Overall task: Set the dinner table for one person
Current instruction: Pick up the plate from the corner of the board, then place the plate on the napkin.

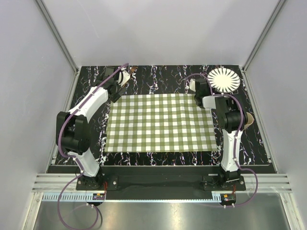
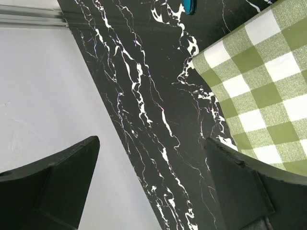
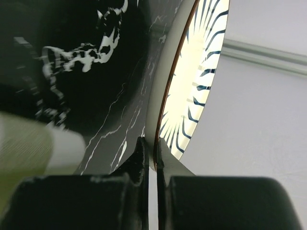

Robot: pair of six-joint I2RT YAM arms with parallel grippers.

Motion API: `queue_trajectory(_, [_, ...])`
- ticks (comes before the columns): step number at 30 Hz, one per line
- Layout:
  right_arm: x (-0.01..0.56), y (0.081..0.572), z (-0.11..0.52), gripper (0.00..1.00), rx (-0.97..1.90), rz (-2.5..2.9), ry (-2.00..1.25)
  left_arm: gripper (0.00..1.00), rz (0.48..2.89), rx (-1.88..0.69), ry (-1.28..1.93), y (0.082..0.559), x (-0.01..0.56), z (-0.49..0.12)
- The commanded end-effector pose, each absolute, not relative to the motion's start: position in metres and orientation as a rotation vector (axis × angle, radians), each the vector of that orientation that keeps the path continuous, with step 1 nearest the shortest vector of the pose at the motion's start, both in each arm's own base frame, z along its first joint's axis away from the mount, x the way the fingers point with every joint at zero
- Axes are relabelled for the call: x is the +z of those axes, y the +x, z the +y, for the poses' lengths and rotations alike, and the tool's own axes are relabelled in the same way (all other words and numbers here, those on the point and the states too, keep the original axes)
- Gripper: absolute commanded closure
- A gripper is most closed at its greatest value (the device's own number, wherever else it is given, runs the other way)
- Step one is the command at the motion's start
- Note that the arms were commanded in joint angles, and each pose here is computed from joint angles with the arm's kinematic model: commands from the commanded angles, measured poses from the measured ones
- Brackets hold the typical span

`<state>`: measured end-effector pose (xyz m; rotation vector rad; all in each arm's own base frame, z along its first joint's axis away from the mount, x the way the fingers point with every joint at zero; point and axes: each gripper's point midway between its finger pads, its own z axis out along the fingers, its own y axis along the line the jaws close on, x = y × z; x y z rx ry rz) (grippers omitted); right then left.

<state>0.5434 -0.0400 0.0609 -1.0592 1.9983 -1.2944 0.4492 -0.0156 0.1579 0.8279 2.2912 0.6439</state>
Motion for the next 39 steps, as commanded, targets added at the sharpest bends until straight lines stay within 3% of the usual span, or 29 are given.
queue_trajectory(1, [0.177, 0.549, -0.004, 1.00, -1.305, 1.756, -0.817, 0.01, 2.227, 0.631, 0.780, 0.465, 0.175, -0.022])
queue_trajectory(8, [0.203, 0.528, 0.029, 1.00, -1.254, 1.699, -0.855, 0.01, 2.225, 0.631, 0.778, 0.462, 0.176, -0.021])
queue_trajectory(39, [0.165, 0.432, 0.195, 1.00, -0.927, 1.568, -1.234, 0.01, 2.152, 0.694, 0.766, 0.464, 0.199, -0.014])
